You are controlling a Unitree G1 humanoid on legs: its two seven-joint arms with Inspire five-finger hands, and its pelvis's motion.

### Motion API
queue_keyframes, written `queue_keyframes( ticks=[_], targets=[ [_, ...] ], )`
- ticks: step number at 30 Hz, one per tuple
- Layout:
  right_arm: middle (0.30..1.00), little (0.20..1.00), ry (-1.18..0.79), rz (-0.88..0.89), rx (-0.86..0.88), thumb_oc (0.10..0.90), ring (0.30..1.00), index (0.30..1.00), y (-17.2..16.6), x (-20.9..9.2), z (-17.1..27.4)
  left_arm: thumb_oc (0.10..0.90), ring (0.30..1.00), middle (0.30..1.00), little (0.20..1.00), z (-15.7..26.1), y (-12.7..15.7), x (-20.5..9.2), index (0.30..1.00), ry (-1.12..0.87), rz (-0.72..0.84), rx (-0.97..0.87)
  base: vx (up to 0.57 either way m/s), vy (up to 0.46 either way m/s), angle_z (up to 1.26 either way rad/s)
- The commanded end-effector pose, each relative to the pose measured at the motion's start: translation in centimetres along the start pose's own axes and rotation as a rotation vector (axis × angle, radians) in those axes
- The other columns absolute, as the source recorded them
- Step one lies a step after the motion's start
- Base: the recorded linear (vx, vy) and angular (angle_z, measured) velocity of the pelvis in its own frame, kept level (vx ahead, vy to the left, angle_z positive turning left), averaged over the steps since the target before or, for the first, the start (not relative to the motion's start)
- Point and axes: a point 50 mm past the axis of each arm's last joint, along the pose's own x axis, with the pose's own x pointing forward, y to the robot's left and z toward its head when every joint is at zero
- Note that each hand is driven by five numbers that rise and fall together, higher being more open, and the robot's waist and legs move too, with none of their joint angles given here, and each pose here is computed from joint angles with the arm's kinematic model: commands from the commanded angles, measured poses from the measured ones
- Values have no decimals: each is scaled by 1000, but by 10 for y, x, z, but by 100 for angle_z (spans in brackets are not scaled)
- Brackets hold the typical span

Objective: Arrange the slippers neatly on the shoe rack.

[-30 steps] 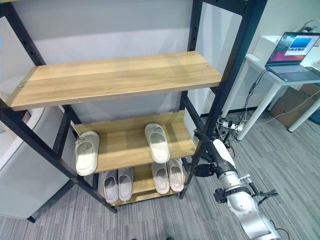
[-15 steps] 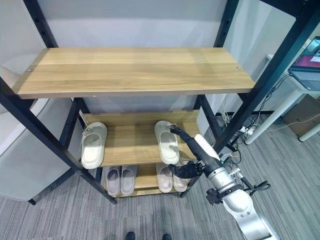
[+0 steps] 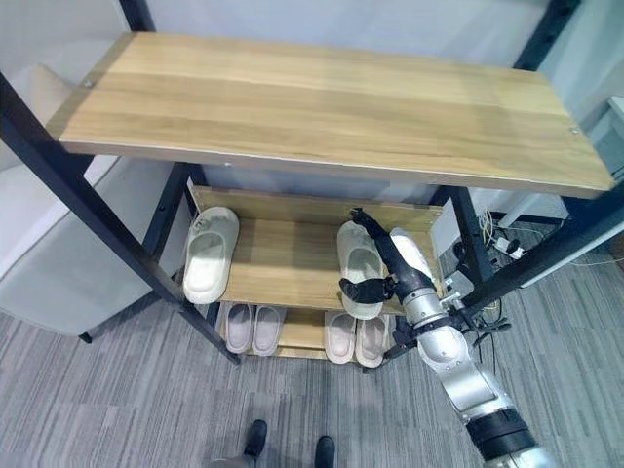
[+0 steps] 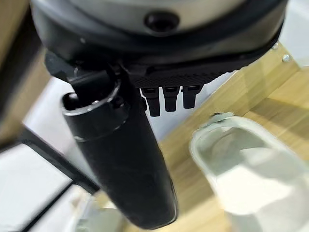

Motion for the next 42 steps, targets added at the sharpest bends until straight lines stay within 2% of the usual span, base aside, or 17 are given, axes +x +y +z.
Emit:
queue_keyframes(
  ticks=[1, 7, 13, 22, 32, 33, 34, 35, 37, 38, 42],
  targets=[
    [900, 900, -147, -263, -28, 800, 900, 900, -51, 13, 29, 800, 900, 900, 900, 12, -4, 3, 900, -18, -4, 0, -10, 5, 5],
    [900, 900, -104, -362, 14, 800, 900, 900, -64, 8, 18, 800, 900, 900, 900, 12, 0, 3, 900, -14, 4, -5, 18, 5, 8],
    [900, 900, -76, -339, 32, 800, 900, 900, -62, 10, 13, 800, 900, 900, 900, 15, 3, 4, 900, -21, 6, -1, 44, 7, -1],
    [900, 900, -68, -336, 50, 800, 900, 900, -64, 28, 16, 800, 900, 900, 900, 29, 17, 7, 900, -63, 47, -16, 3, 0, 0],
    [900, 900, -21, -329, -18, 800, 900, 900, -73, 47, 13, 800, 900, 900, 900, 29, 20, 7, 900, -66, 55, -10, 0, 0, 0],
    [775, 775, -15, -319, -11, 717, 775, 775, -71, 49, 13, 800, 900, 900, 900, 28, 21, 7, 900, -61, 57, -12, 0, 0, 0],
    [538, 538, -8, -304, -16, 558, 538, 538, -68, 49, 12, 800, 900, 900, 900, 27, 22, 7, 900, -57, 58, -16, 0, 0, 0],
    [434, 434, -10, -293, -8, 489, 434, 434, -65, 48, 12, 800, 900, 900, 900, 27, 22, 7, 900, -56, 58, -18, 30, -3, 1],
    [406, 406, -18, -277, -6, 471, 406, 406, -61, 47, 12, 800, 900, 900, 900, 27, 23, 7, 900, -58, 60, -18, 16, -1, 0],
    [316, 316, -22, -269, -5, 411, 316, 316, -59, 46, 13, 800, 900, 900, 900, 26, 24, 7, 900, -56, 62, -17, 0, 0, 0],
    [300, 300, -92, -236, 11, 400, 300, 300, -54, 42, 24, 800, 900, 900, 900, 28, 27, 7, 900, -57, 69, -17, 9, 1, 0]
  ],
)
